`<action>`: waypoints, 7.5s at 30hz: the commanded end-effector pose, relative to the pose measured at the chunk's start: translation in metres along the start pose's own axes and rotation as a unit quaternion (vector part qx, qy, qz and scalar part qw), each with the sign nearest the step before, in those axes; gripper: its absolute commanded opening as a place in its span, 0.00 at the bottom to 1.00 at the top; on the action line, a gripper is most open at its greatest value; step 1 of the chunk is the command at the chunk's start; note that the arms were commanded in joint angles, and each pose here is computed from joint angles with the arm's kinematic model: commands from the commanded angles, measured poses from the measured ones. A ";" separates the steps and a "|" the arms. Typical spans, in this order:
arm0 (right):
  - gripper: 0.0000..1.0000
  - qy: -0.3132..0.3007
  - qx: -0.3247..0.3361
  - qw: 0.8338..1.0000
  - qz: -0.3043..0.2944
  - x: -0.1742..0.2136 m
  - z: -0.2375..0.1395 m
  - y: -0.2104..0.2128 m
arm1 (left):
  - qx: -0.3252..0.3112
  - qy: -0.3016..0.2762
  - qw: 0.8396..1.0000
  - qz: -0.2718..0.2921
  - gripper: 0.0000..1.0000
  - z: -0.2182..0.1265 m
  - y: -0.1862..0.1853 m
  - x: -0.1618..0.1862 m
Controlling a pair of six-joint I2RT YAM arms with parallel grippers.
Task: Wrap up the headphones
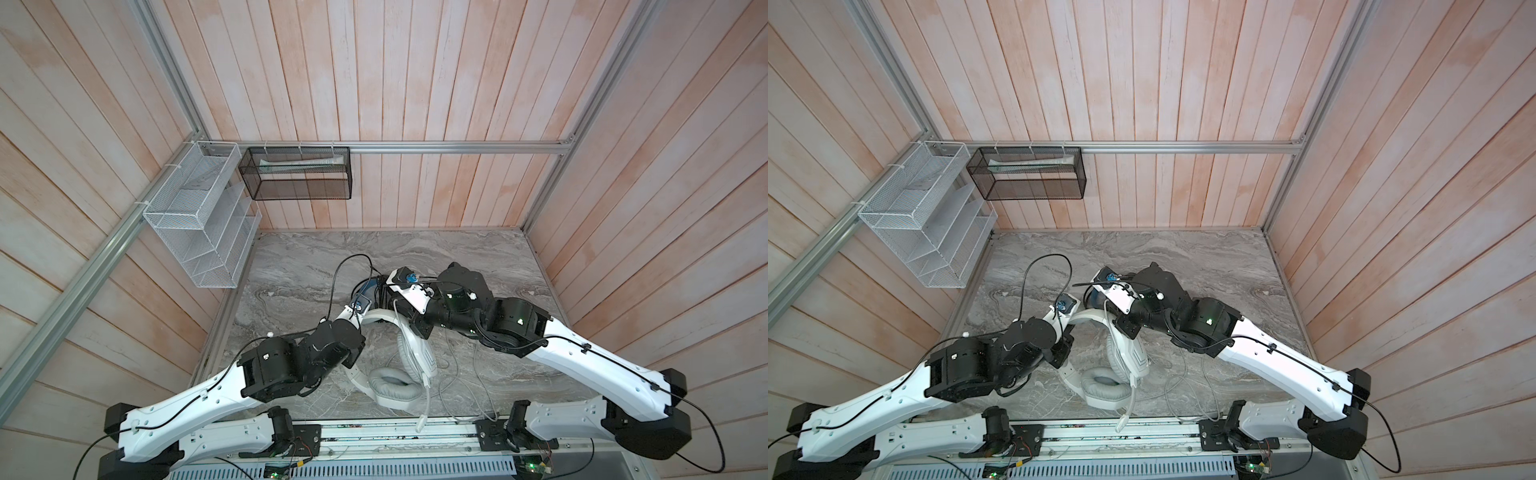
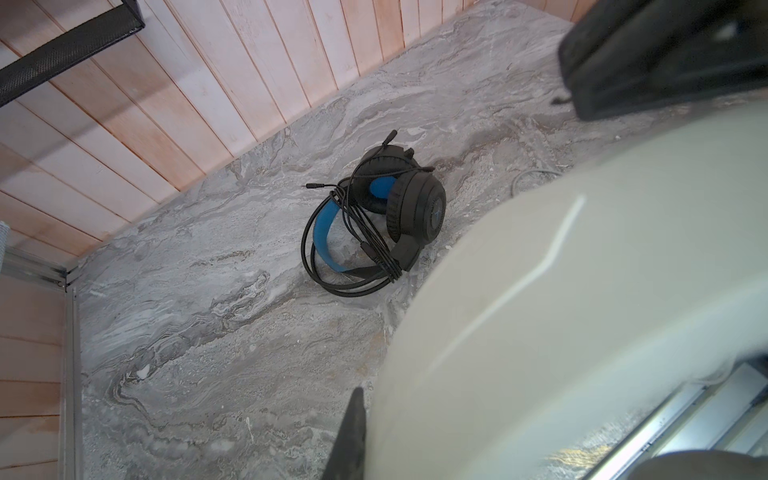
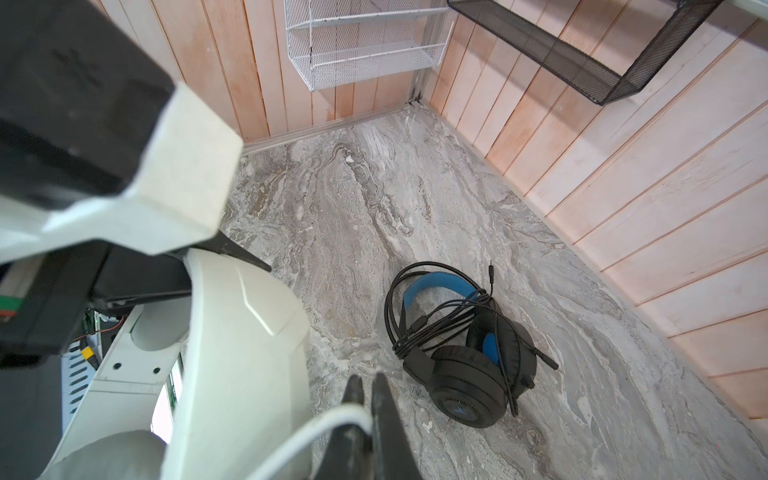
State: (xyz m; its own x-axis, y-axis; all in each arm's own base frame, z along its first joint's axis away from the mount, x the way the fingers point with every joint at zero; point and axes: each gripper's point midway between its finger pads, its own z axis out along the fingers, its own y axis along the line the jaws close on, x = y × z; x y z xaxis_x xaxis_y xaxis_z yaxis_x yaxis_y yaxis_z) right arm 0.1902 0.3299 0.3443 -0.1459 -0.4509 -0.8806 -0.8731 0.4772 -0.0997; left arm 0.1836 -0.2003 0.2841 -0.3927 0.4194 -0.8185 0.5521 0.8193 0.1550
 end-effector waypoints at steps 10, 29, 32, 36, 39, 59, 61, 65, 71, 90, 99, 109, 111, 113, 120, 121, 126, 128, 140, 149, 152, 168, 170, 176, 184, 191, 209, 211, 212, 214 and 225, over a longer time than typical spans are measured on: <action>0.57 -0.063 0.034 0.997 0.037 -0.029 -0.028 -0.020 | 0.114 -0.127 0.973 -0.154 0.00 -0.046 -0.013 -0.063; 0.90 -0.070 0.063 0.994 0.053 -0.019 -0.056 -0.037 | 0.185 -0.194 0.923 -0.277 0.00 -0.084 -0.004 -0.105; 0.90 -0.072 0.057 0.994 0.061 -0.013 -0.053 -0.039 | 0.193 -0.202 0.915 -0.292 0.00 -0.089 -0.002 -0.115; 0.96 -0.080 0.068 0.992 0.076 -0.009 -0.053 -0.051 | 0.187 -0.203 0.909 -0.312 0.00 -0.090 0.003 -0.120; 0.99 -0.080 0.077 0.989 0.098 0.008 -0.048 -0.059 | 0.166 -0.207 0.905 -0.332 0.00 -0.092 0.015 -0.122; 0.99 -0.157 -0.087 0.958 0.224 0.140 0.022 0.005 | 0.007 -0.172 0.908 -0.381 0.00 -0.072 0.082 -0.136; 0.99 -0.148 -0.090 0.961 0.217 0.148 0.030 0.014 | -0.002 -0.168 0.908 -0.385 0.00 -0.067 0.088 -0.136; 0.98 -0.110 -0.078 0.970 0.201 0.168 0.049 0.029 | 0.003 -0.172 0.903 -0.394 0.00 -0.062 0.096 -0.139; 0.98 -0.099 -0.070 0.972 0.201 0.181 0.064 0.031 | 0.013 -0.168 0.902 -0.397 0.00 -0.054 0.098 -0.147; 0.90 -0.052 -0.100 0.966 0.234 0.185 0.186 0.043 | 0.031 -0.191 0.889 -0.415 0.00 -0.063 0.101 -0.172; 0.49 -0.015 -0.094 0.969 0.226 0.211 0.215 0.047 | 0.021 -0.200 0.887 -0.416 0.00 -0.067 0.106 -0.174; 0.22 0.000 -0.092 0.974 0.209 0.223 0.216 0.059 | 0.014 -0.199 0.888 -0.414 0.00 -0.060 0.109 -0.176; 0.12 0.000 -0.092 0.974 0.208 0.225 0.215 0.060 | 0.005 -0.199 0.888 -0.414 0.00 -0.059 0.112 -0.174; 0.05 0.003 -0.093 0.974 0.206 0.226 0.213 0.061 | 0.001 -0.197 0.888 -0.414 0.00 -0.056 0.115 -0.171; 0.00 -0.003 -0.103 0.977 0.189 0.223 0.183 0.074 | -0.015 -0.170 0.890 -0.424 0.00 -0.034 0.133 -0.163; 0.00 -0.003 -0.106 0.977 0.184 0.222 0.176 0.078 | -0.020 -0.164 0.891 -0.424 0.00 -0.029 0.137 -0.161; 0.00 -0.002 -0.124 0.982 0.142 0.213 0.135 0.106 | -0.054 -0.128 0.896 -0.421 0.00 -0.001 0.160 -0.147; 0.00 -0.005 -0.128 0.984 0.122 0.206 0.118 0.116 | -0.067 -0.111 0.901 -0.414 0.00 0.013 0.166 -0.140; 0.00 -0.077 -0.133 0.986 0.068 0.115 0.016 0.113 | -0.153 -0.036 0.920 -0.358 0.00 0.071 0.199 -0.093; 0.00 -0.086 -0.150 0.985 0.014 0.065 -0.016 0.114 | -0.164 -0.002 0.922 -0.351 0.00 0.086 0.193 -0.054; 0.00 -0.064 -0.175 0.983 0.004 0.073 -0.007 0.125 | -0.160 -0.007 0.913 -0.376 0.00 0.083 0.195 -0.049; 0.00 0.027 -0.319 0.944 -0.085 0.061 -0.022 0.223 | -0.154 0.010 0.872 -0.464 0.00 0.095 0.221 -0.017; 0.00 0.023 -0.307 0.946 -0.098 0.048 -0.028 0.219 | -0.158 0.019 0.875 -0.458 0.00 0.099 0.220 -0.010; 0.00 0.051 -0.239 0.956 -0.159 0.020 -0.046 0.187 | -0.200 0.059 0.896 -0.393 0.00 0.107 0.202 0.017; 0.00 0.062 -0.131 0.971 -0.190 -0.004 -0.062 0.129 | -0.227 0.059 0.934 -0.269 0.00 0.089 0.169 0.035; 0.00 0.033 -0.069 0.982 -0.173 -0.020 -0.070 0.087 | -0.180 0.044 0.969 -0.164 0.00 0.071 0.119 0.032; 0.00 -0.035 0.136 0.987 -0.083 -0.039 -0.052 -0.038 | -0.004 0.021 0.991 -0.133 0.00 0.020 0.038 0.006; 0.00 -0.033 0.149 0.986 -0.069 -0.033 -0.048 -0.050 | 0.012 0.010 0.990 -0.140 0.00 0.010 0.035 -0.001; 0.00 -0.033 0.149 0.986 -0.062 -0.030 -0.046 -0.053 | 0.022 0.005 0.989 -0.143 0.00 0.007 0.033 -0.004; 0.00 -0.024 0.149 0.987 -0.048 -0.021 -0.038 -0.059 | 0.043 -0.011 0.987 -0.155 0.00 -0.003 0.029 -0.013; 0.00 -0.045 0.104 0.994 0.006 -0.002 -0.009 -0.057 | 0.100 -0.088 0.965 -0.226 0.00 -0.045 0.029 -0.058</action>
State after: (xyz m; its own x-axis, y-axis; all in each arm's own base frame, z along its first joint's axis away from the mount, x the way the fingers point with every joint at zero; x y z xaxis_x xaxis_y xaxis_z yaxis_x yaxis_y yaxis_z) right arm 0.2385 0.2881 0.3492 -0.1061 -0.4595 -0.8818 -0.7271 0.6408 -0.2464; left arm 0.1961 -0.1742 0.3102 -0.5483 0.1170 -0.8280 0.4597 0.8693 -0.1816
